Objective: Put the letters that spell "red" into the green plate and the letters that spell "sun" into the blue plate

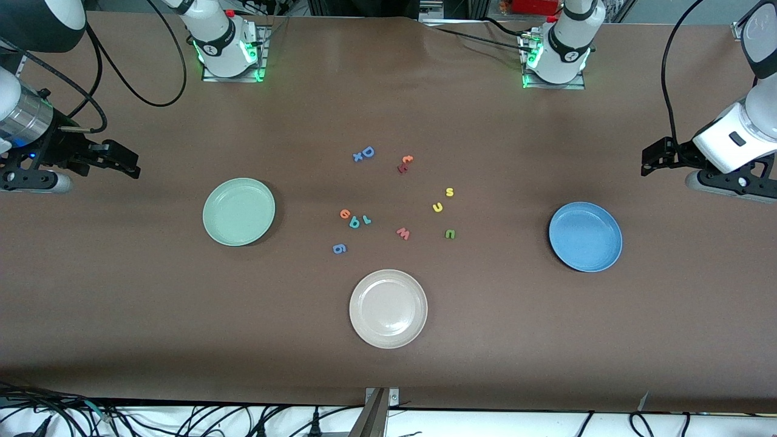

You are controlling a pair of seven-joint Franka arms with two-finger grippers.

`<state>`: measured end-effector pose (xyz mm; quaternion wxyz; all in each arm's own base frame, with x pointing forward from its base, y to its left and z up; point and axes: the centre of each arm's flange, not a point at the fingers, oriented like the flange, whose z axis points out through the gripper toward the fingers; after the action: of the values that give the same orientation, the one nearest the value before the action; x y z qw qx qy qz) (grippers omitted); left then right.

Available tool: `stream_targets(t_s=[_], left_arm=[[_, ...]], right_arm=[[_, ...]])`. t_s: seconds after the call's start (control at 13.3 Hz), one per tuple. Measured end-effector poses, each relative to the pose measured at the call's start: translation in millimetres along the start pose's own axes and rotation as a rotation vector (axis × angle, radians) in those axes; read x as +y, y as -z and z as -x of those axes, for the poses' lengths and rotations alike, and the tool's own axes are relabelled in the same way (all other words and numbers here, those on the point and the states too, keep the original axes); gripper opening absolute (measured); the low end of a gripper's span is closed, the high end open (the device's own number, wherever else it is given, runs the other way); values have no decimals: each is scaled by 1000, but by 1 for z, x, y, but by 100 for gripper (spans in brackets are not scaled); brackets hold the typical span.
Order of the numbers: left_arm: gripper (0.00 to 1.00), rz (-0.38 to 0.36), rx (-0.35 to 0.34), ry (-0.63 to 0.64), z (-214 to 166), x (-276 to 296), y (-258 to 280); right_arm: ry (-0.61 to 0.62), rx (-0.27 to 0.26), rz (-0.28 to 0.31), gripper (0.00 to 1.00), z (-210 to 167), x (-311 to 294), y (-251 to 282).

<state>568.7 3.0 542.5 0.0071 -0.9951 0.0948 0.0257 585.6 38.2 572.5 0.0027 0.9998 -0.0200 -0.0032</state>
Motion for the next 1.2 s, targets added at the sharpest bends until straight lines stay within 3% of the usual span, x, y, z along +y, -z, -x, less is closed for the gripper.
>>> stream_targets(t_s=[0.75, 1.2], left_arm=[[100, 0, -1, -3, -2, 5, -1], [100, -9, 45, -8, -6, 8, 20]], right_arm=[[4, 0, -2, 100, 0, 0, 0], [4, -6, -2, 100, 1, -1, 0]])
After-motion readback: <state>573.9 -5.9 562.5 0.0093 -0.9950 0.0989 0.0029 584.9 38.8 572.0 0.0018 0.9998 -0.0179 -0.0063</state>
